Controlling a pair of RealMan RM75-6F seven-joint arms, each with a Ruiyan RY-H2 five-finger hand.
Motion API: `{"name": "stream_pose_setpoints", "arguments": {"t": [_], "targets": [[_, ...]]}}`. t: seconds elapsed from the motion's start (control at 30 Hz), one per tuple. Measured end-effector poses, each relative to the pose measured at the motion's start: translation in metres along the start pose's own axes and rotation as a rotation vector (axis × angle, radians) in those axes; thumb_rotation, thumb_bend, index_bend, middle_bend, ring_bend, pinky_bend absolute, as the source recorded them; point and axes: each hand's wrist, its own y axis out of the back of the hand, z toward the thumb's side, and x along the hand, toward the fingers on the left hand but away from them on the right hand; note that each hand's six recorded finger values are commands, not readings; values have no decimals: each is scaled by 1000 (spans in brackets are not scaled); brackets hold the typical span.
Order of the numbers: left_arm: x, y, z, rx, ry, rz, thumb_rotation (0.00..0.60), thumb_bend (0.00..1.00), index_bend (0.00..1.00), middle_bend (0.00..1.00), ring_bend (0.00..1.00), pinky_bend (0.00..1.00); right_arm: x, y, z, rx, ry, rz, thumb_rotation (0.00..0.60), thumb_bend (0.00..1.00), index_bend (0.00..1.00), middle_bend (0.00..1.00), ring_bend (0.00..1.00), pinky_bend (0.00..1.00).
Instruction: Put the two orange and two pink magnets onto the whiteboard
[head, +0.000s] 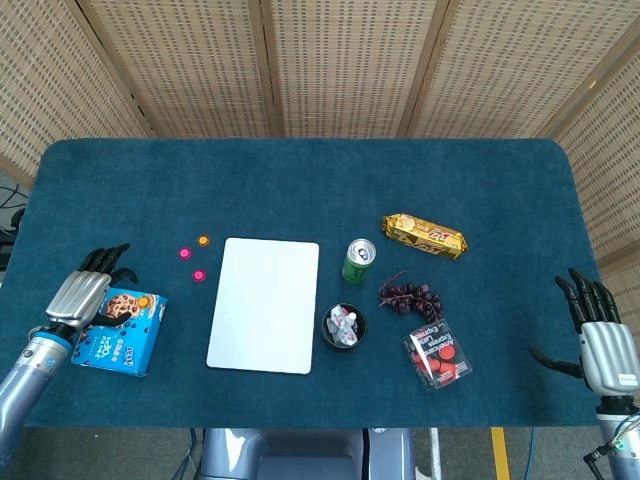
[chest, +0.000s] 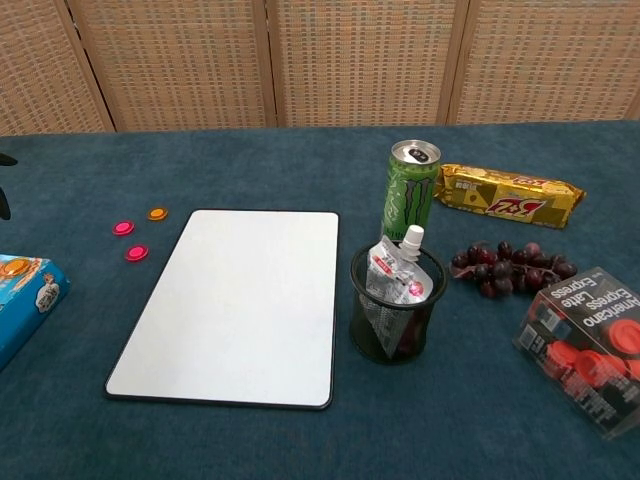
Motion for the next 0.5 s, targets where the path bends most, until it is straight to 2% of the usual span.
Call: {"name": "stream_pose_setpoints", "arguments": {"t": [0.27,0.5], "targets": [[7,-9,-9,-1,33,-22,600,294,392,0,0,0,0,0,0,0,0,1,600,131,0,0,0,0],[17,-18,-1,-6,27,-55,600,313,395,0,0,0,0,0,0,-2,-2,0,600,131,0,0,0,0]]}}
